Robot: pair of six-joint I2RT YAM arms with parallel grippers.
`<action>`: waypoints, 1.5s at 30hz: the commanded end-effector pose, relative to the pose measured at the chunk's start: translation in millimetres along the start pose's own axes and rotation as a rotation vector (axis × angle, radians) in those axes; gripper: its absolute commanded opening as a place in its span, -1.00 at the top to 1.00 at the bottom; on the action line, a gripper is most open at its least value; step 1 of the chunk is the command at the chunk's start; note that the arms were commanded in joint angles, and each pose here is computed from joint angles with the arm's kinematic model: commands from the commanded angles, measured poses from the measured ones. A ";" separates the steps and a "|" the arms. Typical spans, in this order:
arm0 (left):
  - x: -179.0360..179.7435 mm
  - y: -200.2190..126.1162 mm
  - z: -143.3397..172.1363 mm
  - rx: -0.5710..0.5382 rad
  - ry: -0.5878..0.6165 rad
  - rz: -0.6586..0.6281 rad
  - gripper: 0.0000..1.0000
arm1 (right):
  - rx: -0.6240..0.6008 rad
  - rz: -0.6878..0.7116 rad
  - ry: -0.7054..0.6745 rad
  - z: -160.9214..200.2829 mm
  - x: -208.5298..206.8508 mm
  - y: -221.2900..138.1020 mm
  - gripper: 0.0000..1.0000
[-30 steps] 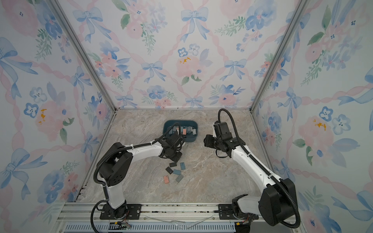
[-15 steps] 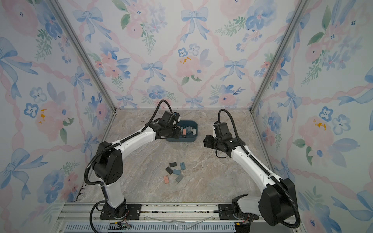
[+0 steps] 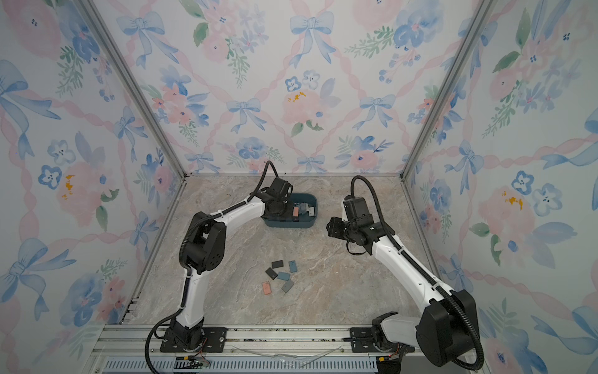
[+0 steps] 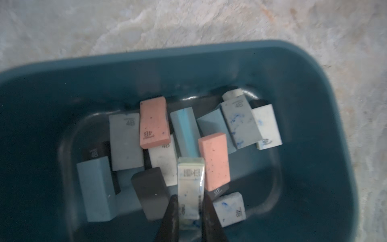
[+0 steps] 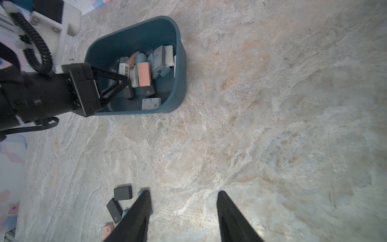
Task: Put the eraser in the storage box
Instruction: Place the eraser in the storage box, then pick up the eraser from the center of the board.
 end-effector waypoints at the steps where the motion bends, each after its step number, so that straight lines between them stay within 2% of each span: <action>1: 5.6 4.4 -4.7 -0.001 -0.049 -0.024 0.66 | 0.007 0.014 0.018 3.1 -6.3 -5.3 -0.08; 4: 6.4 7.9 -2.8 0.005 -0.059 -0.030 0.59 | 0.010 0.015 0.015 3.6 -6.0 -6.5 -0.08; 8: 6.7 0.1 -8.0 -0.016 -0.068 -0.035 0.30 | 0.008 0.006 0.016 2.8 -4.0 -8.4 -0.08; 14: 3.4 -28.6 -21.6 -0.074 -0.063 -0.034 0.16 | 0.003 -0.015 0.000 1.9 6.0 -10.5 -0.07; 21: -1.4 -83.2 -38.1 -0.175 -0.053 -0.038 0.16 | 0.054 -0.007 -0.082 17.3 26.4 -3.7 -0.07; 27: -3.2 -143.4 -38.6 -0.285 -0.045 -0.036 0.20 | 0.151 -0.022 -0.167 49.7 50.5 13.9 -0.07; 35: 13.3 -220.5 -6.6 -0.468 -0.101 0.028 0.21 | 0.287 -0.002 -0.279 103.8 74.4 40.6 -0.11; 45: 48.5 -275.3 59.8 -0.580 -0.201 0.026 0.22 | 0.351 0.048 -0.345 136.5 80.7 62.2 -0.11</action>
Point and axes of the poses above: each gripper's point midway between its finger pads, its own y axis out along the fingers, its own x axis along the line the jaws close on, z = x × y, the point moved 3 cm from there along -y, back along the fingers, and after that the axes turned 2 degrees about y, right-handed, at the moved point
